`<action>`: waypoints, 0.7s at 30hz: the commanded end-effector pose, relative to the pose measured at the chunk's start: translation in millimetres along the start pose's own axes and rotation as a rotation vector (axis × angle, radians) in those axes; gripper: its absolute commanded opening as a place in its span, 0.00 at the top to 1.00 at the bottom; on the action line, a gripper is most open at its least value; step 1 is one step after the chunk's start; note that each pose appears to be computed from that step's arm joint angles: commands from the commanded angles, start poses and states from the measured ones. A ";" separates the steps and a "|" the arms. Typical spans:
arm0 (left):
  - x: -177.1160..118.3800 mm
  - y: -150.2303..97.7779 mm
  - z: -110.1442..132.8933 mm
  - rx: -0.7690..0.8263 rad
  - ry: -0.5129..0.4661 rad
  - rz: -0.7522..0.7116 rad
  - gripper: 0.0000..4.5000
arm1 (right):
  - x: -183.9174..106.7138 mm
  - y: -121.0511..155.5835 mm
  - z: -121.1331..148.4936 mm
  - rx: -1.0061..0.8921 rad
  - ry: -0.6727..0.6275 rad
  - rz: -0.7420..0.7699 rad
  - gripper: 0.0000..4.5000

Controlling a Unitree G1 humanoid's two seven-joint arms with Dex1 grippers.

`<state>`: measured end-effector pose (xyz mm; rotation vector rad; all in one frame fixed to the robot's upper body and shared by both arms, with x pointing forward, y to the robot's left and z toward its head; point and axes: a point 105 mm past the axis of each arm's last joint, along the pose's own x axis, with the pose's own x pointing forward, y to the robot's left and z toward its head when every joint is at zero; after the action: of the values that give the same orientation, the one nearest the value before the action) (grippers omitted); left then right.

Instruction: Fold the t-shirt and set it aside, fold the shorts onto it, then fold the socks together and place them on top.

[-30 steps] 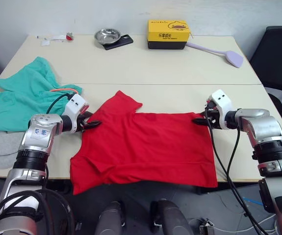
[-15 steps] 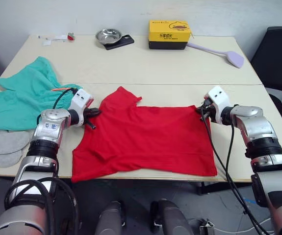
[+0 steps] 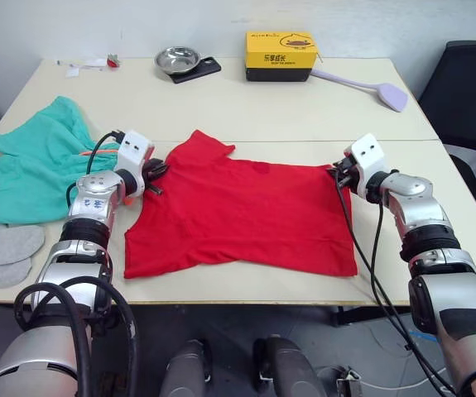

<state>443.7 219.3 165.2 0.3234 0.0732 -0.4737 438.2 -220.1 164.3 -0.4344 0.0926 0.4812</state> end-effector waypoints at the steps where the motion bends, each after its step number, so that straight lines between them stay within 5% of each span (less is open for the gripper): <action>1: -29.1 11.2 35.5 0.114 -0.201 -0.045 0.48 | -29.6 -12.2 32.9 -0.080 -0.177 0.035 0.45; 7: -89.4 -18.9 38.4 0.163 -0.274 -0.359 0.04 | -94.3 45.3 50.6 -0.072 -0.336 0.412 0.00; 12: -132.6 -50.8 21.9 0.208 -0.166 -0.558 0.01 | -140.1 109.8 24.0 -0.084 -0.181 0.701 0.00; 21: -174.2 -81.0 -24.1 0.341 -0.011 -0.612 0.01 | -145.8 133.3 -2.8 -0.241 -0.098 0.628 0.00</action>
<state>253.8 233.4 131.7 0.5536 0.1174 -1.1145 248.6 -183.1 131.6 -0.5603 0.1333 1.1439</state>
